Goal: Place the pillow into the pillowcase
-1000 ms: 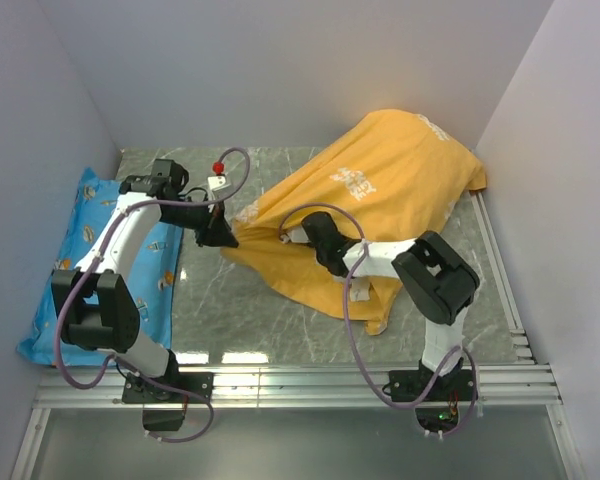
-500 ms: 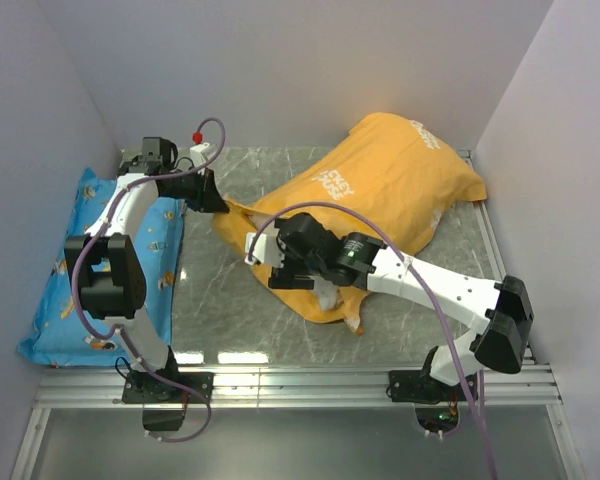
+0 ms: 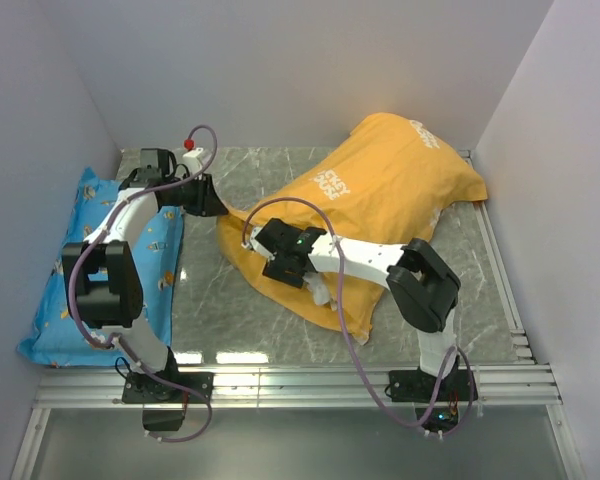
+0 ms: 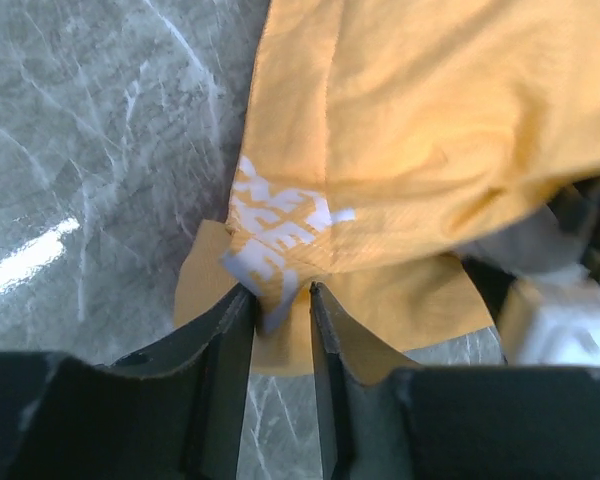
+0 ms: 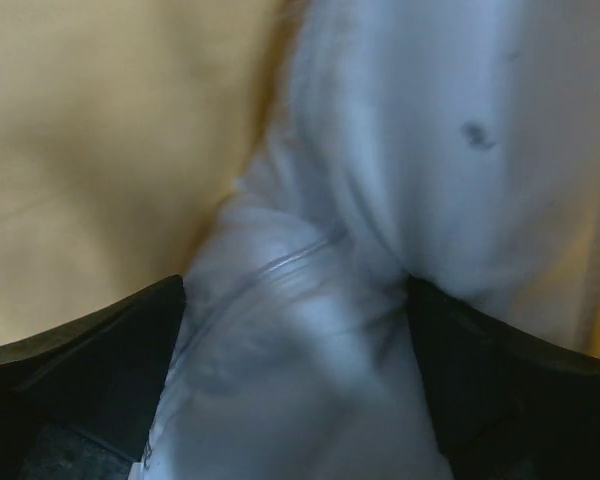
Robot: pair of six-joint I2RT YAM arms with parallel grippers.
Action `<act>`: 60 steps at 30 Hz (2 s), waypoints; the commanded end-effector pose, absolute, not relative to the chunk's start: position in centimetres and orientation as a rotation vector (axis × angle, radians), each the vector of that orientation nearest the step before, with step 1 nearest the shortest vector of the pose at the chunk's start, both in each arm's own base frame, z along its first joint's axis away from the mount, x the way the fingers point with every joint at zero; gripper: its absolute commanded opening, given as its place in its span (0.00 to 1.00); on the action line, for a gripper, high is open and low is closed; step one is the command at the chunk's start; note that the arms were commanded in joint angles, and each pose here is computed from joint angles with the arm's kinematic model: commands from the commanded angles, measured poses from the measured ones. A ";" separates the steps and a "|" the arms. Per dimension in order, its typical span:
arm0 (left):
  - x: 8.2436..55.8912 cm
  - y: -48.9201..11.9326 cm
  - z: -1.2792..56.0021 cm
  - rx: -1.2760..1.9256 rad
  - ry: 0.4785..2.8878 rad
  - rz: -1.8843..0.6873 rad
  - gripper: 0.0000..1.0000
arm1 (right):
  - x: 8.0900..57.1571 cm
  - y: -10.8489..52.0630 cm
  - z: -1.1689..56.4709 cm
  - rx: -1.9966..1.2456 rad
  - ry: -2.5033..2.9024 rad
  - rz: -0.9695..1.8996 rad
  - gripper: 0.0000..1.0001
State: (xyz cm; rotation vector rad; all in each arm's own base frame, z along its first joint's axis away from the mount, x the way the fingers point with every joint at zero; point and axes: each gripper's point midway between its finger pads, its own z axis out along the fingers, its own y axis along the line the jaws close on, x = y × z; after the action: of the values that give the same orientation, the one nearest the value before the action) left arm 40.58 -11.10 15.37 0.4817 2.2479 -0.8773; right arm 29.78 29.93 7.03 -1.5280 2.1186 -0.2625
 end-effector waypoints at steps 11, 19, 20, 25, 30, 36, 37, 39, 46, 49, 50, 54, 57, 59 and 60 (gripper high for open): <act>39.0 -6.2 18.9 0.698 1.977 -0.699 0.33 | 34.3 30.3 19.4 -1.286 2.140 0.278 0.00; 32.5 -11.6 21.8 1.279 1.558 -0.538 0.66 | 30.9 30.6 22.4 -1.290 2.153 0.680 0.00; 31.7 -12.2 22.1 1.332 1.506 -0.484 0.66 | 30.4 31.0 22.7 -1.291 2.142 0.734 0.00; 27.2 -19.4 17.7 1.615 1.229 -0.452 0.66 | 30.3 30.9 24.6 -1.213 2.142 0.860 0.00; 26.5 -23.7 15.3 1.721 0.945 -0.288 0.67 | 29.4 30.7 25.4 -1.200 2.130 0.943 0.00; 28.5 -27.7 14.4 1.757 0.781 -0.192 0.67 | 27.9 30.8 25.4 -1.206 2.137 1.047 0.00; 28.8 -28.2 14.3 1.763 0.768 -0.183 0.67 | 27.7 30.8 25.3 -1.209 2.140 1.052 0.00; 29.7 -29.3 14.0 1.769 0.742 -0.171 0.67 | 27.2 30.7 25.1 -1.216 2.149 1.078 0.00; 33.4 -31.5 9.5 1.842 0.729 -0.030 0.69 | 25.9 31.0 25.9 -1.217 2.130 1.170 0.00; 34.5 -32.2 7.8 1.901 0.717 -0.019 0.70 | 25.1 31.2 26.3 -1.219 2.125 1.236 0.00; 35.3 -32.7 8.4 1.895 0.712 -0.010 0.70 | 24.8 31.2 26.6 -1.221 2.115 1.251 0.00; 36.7 -33.5 6.6 1.986 0.804 -0.076 0.68 | 23.7 31.5 28.3 -1.220 2.074 1.340 0.00; 37.6 -33.8 5.1 2.072 0.874 -0.117 0.60 | 22.8 31.6 28.9 -1.221 2.054 1.400 0.00; 37.5 -33.6 3.8 2.140 0.935 -0.168 0.49 | 22.4 31.5 29.0 -1.221 2.054 1.421 0.00; 37.4 -33.3 3.0 2.180 0.957 -0.175 0.38 | 22.4 31.5 29.1 -1.219 2.055 1.427 0.00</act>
State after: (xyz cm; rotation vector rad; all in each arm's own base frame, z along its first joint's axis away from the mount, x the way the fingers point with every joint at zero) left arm 37.11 -33.91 4.16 2.0704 0.8860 -0.1523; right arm 27.97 30.09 23.49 -1.1763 2.1986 1.0963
